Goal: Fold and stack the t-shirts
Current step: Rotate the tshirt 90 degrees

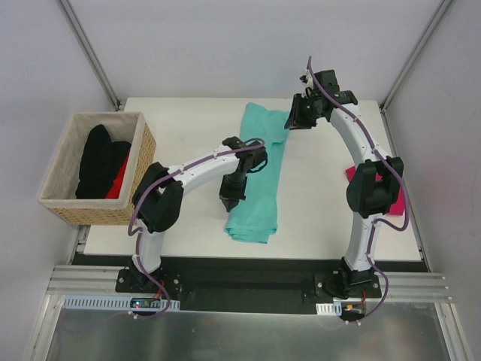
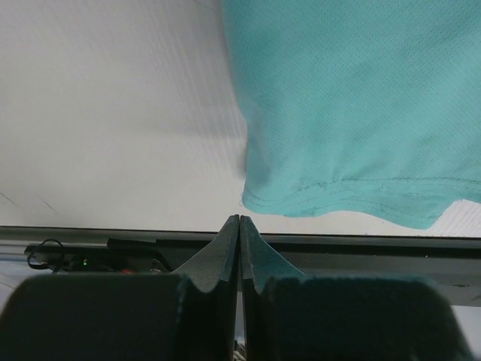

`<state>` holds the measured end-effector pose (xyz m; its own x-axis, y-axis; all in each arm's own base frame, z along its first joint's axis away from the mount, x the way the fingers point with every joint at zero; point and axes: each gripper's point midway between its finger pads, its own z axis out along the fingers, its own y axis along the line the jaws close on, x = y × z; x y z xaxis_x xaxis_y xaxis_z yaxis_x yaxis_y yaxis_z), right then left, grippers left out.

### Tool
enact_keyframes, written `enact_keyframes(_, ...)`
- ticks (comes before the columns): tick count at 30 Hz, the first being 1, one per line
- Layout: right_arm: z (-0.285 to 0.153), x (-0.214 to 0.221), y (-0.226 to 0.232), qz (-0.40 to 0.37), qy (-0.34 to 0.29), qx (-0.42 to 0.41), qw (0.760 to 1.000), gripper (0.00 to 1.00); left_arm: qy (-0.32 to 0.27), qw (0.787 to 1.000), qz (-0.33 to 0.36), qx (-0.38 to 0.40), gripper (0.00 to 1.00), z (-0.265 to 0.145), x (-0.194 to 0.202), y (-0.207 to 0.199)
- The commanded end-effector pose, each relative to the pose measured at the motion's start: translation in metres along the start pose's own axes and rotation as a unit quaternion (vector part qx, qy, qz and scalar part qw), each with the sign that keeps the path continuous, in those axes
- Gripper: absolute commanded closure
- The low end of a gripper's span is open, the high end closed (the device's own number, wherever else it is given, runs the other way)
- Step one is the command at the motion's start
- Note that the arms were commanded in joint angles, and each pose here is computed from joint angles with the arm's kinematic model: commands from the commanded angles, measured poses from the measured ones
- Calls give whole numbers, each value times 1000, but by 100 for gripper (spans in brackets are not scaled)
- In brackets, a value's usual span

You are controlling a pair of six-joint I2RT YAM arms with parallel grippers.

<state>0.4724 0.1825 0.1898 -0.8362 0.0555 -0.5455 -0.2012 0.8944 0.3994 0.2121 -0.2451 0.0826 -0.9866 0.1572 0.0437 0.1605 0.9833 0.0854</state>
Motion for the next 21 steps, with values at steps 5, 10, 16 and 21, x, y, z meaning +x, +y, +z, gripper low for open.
enact_keyframes(5,-10,-14,7,-2,-18,-9,1000,72,32,999,6,22,100,10,19,-23)
enact_keyframes(10,-13,-15,6,0,-20,-11,1000,72,48,999,11,24,100,20,28,-30)
enact_keyframes(16,-16,-16,8,-1,-21,-14,1000,72,52,998,11,26,100,27,29,-32)
enact_keyframes(21,-26,-18,12,-5,-29,-14,999,72,60,998,17,32,100,34,29,-36)
